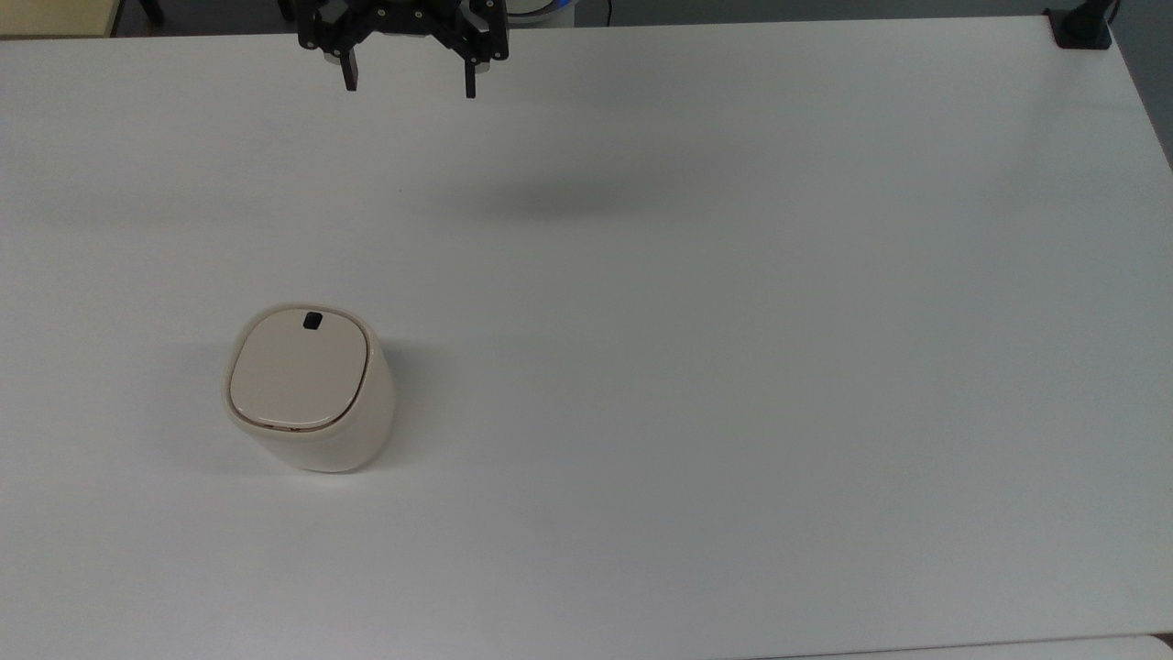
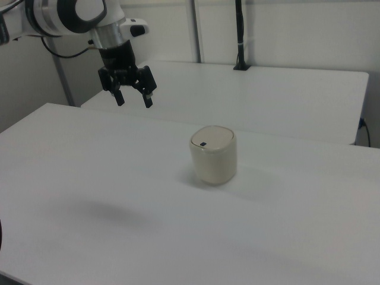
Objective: Open the trash bin
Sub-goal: 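Move the gripper toward the cream trash bin and lower it above the lid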
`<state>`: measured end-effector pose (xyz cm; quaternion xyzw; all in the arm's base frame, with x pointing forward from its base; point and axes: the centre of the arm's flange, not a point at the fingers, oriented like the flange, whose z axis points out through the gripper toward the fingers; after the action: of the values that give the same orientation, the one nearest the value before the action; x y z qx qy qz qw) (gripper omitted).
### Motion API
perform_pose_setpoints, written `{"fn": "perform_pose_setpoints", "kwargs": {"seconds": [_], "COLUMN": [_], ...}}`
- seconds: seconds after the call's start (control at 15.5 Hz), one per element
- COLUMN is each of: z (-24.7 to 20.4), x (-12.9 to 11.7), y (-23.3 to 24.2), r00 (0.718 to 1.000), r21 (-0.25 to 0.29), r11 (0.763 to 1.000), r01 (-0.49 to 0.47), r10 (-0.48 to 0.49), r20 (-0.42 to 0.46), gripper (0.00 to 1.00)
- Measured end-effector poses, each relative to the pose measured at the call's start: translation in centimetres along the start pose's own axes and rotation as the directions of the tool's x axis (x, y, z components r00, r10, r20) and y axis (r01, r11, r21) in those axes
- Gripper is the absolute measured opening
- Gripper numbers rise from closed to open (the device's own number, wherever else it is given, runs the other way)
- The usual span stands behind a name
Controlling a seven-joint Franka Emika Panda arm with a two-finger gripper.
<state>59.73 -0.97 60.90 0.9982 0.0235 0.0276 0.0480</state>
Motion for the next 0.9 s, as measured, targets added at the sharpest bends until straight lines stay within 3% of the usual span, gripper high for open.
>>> {"fn": "perform_pose_setpoints", "kwargs": {"seconds": [0.71,0.9], "z": [0.19,0.33], "x": [-0.02,-0.04], "y": [-0.02,-0.04], "r00": [1.000,1.000], "r21": [0.000,0.000], "r11": [1.000,1.000], "r01": [0.000,0.001], "r10": [0.000,-0.001], "r20": [0.004,0.007], "gripper": [1.00,0.95]}}
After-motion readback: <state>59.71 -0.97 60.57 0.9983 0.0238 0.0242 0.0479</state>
